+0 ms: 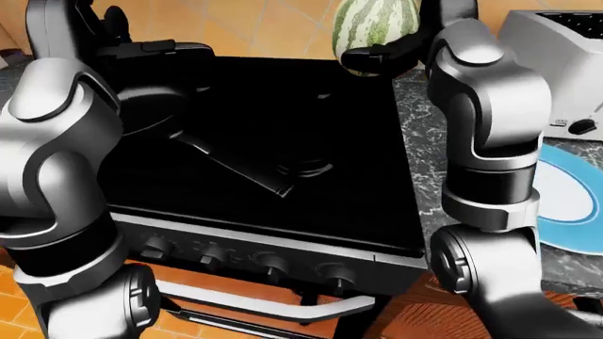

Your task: Pick the squash from the plate and place it in the pan.

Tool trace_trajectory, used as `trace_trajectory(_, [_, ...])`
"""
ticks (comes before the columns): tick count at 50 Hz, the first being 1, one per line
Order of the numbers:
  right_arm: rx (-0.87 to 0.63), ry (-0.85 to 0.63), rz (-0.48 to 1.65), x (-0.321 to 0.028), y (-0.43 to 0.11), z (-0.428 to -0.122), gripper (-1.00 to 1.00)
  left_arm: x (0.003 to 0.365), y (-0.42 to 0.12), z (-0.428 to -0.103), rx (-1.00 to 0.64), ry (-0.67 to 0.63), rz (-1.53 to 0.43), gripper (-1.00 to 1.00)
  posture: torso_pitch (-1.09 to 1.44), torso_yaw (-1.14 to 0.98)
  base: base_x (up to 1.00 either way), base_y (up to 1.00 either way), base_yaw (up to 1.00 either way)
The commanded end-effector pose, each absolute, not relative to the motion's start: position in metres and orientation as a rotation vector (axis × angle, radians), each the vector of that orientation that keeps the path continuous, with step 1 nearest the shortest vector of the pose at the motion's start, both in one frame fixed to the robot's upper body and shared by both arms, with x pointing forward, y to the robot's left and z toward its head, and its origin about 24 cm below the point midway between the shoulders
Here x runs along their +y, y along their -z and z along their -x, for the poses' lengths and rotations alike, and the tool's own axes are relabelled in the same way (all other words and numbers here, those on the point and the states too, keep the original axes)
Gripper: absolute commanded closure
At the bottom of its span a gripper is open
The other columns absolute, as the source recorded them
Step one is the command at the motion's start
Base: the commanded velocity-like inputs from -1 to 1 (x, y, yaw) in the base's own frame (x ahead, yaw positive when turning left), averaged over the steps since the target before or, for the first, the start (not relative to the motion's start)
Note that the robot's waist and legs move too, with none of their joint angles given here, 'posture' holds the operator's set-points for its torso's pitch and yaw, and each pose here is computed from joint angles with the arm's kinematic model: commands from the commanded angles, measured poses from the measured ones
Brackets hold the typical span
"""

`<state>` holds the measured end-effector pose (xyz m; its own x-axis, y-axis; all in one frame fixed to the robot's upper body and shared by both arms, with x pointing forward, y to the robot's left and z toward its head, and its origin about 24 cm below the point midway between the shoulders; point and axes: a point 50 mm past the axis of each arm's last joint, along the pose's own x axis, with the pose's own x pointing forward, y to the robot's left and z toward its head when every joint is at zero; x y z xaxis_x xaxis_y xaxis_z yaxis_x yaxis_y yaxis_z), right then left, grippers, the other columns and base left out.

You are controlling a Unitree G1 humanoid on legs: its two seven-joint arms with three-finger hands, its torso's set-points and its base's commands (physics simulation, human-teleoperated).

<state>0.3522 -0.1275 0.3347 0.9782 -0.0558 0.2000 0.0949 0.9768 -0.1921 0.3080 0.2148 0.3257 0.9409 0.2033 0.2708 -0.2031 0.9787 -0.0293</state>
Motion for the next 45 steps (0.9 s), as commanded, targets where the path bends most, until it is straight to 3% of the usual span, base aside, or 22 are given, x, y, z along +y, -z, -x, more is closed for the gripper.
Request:
trace_trajectory(1, [-0.328, 0.096, 0.188, -0.1292, -0.3610, -0.3407, 1.00, 0.2131, -0.3419, -0.3004, -0.362, -0.201, 0.002, -1.00, 0.00, 0.00, 0.00, 0.41, 0.00])
trace_trajectory(22, [-0.316, 0.098, 0.200, -0.1304, -0.3632, -0.3336, 1.00, 0.2141, -0.3431, -0.2998, -0.363, -0.204, 0.006, -1.00, 0.00, 0.00, 0.00, 0.47, 0.00])
trace_trajectory(45, [-0.321, 0.102, 0.197, -0.1311, -0.3641, -0.3365, 1.00, 0.2146, -0.3423, -0.2996, -0.363, -0.205, 0.005, -1.00, 0.00, 0.00, -0.44, 0.59, 0.00])
